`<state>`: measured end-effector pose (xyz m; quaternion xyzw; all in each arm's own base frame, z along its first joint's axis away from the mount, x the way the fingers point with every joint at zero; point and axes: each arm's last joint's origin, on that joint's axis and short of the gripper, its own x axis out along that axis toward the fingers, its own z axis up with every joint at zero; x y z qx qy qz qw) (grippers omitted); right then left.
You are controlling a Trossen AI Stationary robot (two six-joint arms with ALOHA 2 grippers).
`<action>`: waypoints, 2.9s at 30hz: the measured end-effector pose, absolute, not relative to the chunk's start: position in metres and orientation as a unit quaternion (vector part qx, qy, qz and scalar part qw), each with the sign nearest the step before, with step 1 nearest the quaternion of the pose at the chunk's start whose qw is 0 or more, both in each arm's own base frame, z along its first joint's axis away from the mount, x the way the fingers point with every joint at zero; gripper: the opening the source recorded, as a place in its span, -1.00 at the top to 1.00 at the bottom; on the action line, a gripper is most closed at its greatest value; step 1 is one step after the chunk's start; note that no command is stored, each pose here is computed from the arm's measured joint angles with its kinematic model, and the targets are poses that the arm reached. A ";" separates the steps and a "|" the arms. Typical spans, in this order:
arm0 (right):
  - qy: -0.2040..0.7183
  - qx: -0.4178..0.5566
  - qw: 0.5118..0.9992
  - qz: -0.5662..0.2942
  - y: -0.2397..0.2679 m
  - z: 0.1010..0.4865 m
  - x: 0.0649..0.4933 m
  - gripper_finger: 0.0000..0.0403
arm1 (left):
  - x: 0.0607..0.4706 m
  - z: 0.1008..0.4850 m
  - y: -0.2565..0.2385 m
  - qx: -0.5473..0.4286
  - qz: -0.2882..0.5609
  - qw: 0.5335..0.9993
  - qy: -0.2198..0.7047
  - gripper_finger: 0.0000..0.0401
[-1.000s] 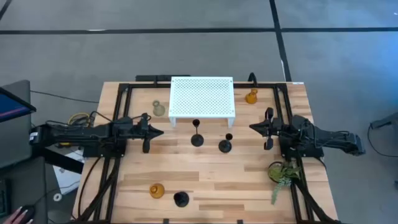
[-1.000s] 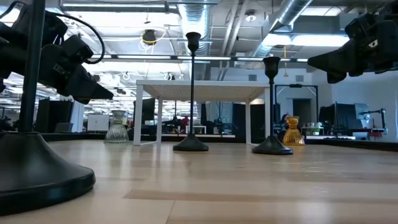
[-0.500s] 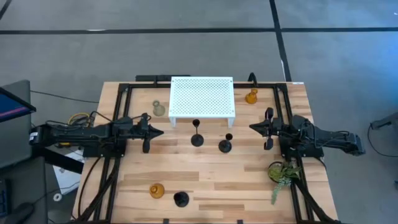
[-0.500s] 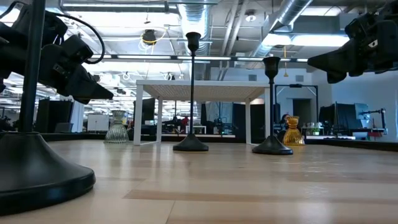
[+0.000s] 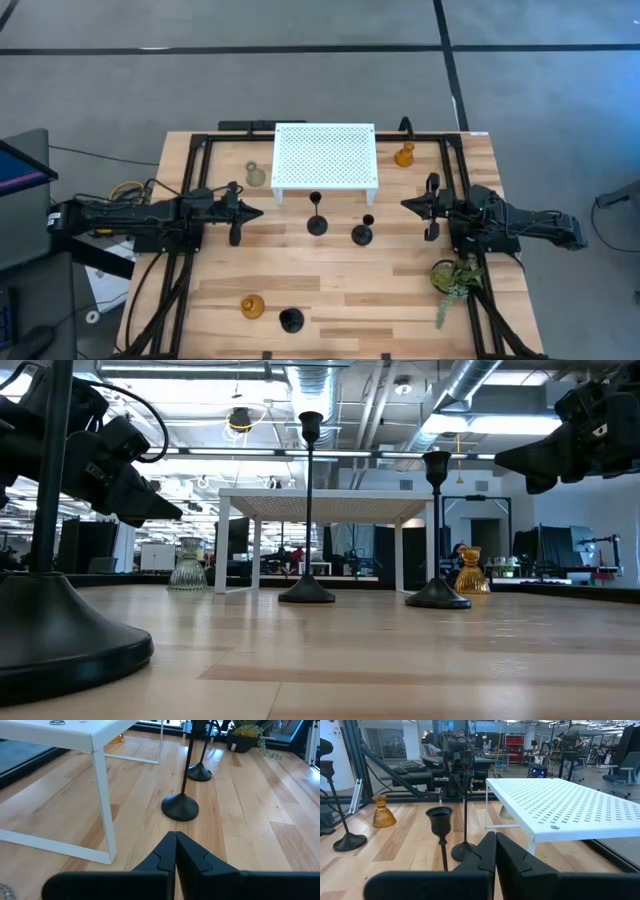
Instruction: Pick & Place candle stick holders
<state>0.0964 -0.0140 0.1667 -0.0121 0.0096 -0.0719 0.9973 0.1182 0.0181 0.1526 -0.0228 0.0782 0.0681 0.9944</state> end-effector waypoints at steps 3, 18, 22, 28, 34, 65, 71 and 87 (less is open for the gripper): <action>0.010 -0.012 0.997 -0.072 -0.014 0.167 0.096 1.00 | 0.118 0.153 0.018 -0.023 0.068 0.994 0.078 0.97; 0.010 -0.012 0.997 -0.072 -0.014 0.167 0.096 1.00 | 0.118 0.153 0.018 -0.023 0.068 0.994 0.078 0.97; 0.010 -0.012 0.997 -0.072 -0.014 0.167 0.096 1.00 | 0.118 0.153 0.018 -0.023 0.068 0.994 0.078 0.97; 0.010 -0.012 0.997 -0.072 -0.014 0.167 0.096 1.00 | 0.118 0.152 0.018 -0.023 0.068 0.994 0.078 0.97; 0.010 -0.012 0.997 -0.072 -0.014 0.167 0.096 1.00 | 0.118 0.153 0.018 -0.023 0.068 0.994 0.078 0.97; 0.009 -0.012 0.997 -0.072 -0.014 0.167 0.096 1.00 | 0.118 0.153 0.018 -0.023 0.068 0.995 0.075 0.97; 0.010 -0.012 0.997 -0.072 -0.014 0.167 0.096 1.00 | 0.118 0.153 0.018 -0.022 0.068 0.995 0.075 0.97; 0.010 -0.012 0.997 -0.072 -0.014 0.167 0.096 1.00 | 0.119 0.155 0.018 -0.022 0.068 0.995 0.067 0.97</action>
